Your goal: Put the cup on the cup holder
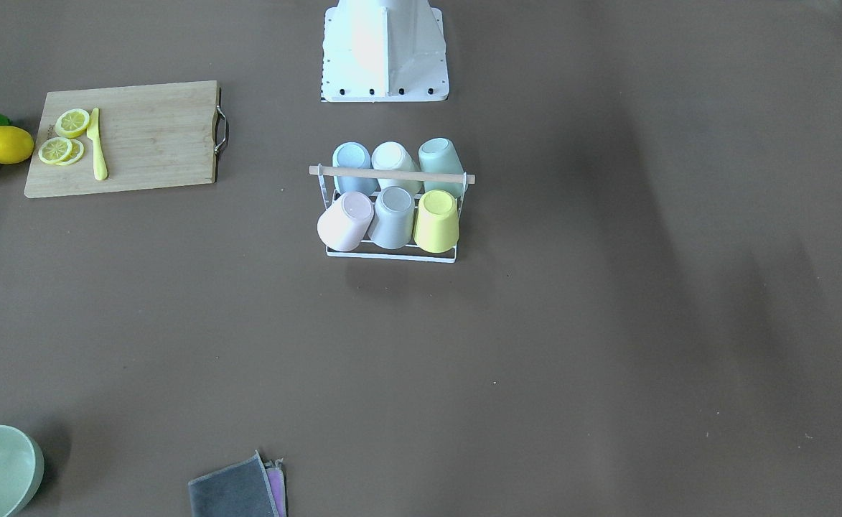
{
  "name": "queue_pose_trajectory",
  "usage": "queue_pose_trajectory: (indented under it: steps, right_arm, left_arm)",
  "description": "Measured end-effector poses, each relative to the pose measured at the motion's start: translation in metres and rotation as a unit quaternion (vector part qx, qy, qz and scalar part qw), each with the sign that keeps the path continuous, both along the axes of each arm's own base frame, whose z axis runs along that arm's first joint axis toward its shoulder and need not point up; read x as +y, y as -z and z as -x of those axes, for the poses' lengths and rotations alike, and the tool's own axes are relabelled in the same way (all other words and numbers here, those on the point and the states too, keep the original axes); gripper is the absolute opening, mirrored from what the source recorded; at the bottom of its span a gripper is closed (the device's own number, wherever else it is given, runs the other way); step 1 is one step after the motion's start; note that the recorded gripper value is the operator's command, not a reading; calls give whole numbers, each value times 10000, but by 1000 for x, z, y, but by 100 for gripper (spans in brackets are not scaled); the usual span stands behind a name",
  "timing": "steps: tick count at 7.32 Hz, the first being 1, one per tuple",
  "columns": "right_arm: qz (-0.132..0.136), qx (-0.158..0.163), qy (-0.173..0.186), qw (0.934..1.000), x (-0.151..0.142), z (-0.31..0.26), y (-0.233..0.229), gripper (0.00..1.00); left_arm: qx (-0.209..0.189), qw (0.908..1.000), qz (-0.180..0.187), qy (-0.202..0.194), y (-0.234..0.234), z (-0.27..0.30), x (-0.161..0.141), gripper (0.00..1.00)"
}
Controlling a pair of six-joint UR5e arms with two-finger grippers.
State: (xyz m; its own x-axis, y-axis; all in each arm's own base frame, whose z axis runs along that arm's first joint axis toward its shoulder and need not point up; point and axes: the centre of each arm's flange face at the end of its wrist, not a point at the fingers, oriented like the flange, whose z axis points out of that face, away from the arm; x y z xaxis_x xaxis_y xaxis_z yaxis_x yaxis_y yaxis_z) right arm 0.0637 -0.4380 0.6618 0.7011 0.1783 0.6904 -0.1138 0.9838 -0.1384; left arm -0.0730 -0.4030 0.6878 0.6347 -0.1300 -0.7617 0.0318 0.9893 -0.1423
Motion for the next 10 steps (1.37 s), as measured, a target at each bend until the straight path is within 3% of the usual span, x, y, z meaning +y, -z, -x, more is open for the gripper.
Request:
queue_pose_trajectory:
  steps: [10]
  right_arm:
    - [33, 1, -8, 10000, 1, 0, -2, 100]
  left_arm:
    - [8, 10000, -17, 46, 1, 4, 0, 98]
